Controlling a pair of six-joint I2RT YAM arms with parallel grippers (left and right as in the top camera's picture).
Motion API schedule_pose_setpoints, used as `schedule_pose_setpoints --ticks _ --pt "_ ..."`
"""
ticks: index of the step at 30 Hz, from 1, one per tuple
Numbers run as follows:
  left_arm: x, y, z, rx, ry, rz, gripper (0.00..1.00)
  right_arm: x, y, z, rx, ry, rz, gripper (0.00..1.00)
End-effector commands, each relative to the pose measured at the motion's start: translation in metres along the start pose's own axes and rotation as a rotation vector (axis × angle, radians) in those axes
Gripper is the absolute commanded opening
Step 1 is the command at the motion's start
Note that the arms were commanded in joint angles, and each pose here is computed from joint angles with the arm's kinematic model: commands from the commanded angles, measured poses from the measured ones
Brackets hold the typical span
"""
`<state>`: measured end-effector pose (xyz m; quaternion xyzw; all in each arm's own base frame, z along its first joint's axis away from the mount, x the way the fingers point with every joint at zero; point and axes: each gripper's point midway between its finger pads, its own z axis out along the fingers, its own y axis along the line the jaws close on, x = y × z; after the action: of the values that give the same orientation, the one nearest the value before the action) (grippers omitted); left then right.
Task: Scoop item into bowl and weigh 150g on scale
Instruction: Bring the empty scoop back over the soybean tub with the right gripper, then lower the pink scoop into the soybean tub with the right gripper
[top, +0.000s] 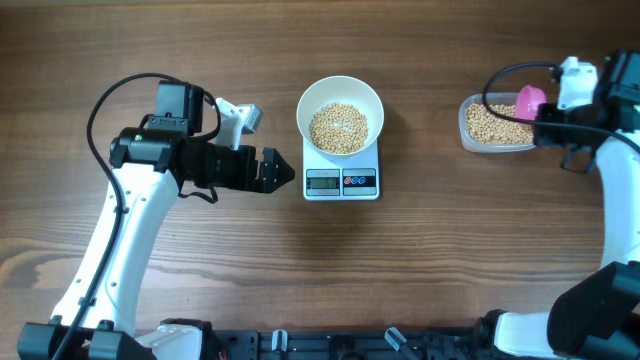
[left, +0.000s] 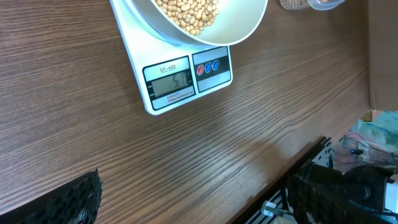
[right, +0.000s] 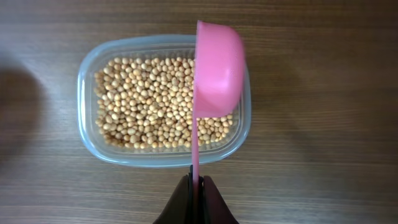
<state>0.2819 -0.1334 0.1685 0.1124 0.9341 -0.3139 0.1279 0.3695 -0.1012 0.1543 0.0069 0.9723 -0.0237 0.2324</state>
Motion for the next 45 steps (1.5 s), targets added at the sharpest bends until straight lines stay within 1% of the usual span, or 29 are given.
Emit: schedule_pose_setpoints --ticks 1,6,11,16,21,29,32,38,45 --pt "0.002 -0.001 0.001 0.018 0.003 0.016 1.00 -0.003 -0.006 0.000 0.140 0.029 -0.069 0.04" --pt "0.002 -0.001 0.001 0.018 0.003 0.015 1.00 -0.004 0.004 0.000 0.176 0.042 -0.115 0.04" --pt "0.002 -0.001 0.001 0.017 0.003 0.015 1.00 -0.005 0.007 -0.001 0.216 0.048 -0.113 0.04" --pt "0.002 -0.001 0.001 0.018 0.003 0.015 1.00 -0.003 0.013 -0.001 0.205 0.055 -0.108 0.04" --pt "0.002 -0.001 0.001 0.018 0.003 0.015 1.00 -0.001 0.023 0.001 0.143 0.058 -0.106 0.04" --pt "0.002 -0.001 0.001 0.018 0.003 0.015 1.00 0.010 0.036 0.001 0.124 0.108 -0.139 0.04" --pt "0.002 -0.001 0.001 0.018 0.003 0.015 1.00 0.008 0.039 0.001 0.126 0.101 -0.147 0.04" --pt "0.002 -0.001 0.001 0.018 0.003 0.015 1.00 0.011 0.027 0.001 0.203 0.111 -0.101 0.04" --pt "0.002 -0.001 0.001 0.018 0.003 0.015 1.00 0.018 0.027 0.014 0.203 0.142 -0.094 0.04"
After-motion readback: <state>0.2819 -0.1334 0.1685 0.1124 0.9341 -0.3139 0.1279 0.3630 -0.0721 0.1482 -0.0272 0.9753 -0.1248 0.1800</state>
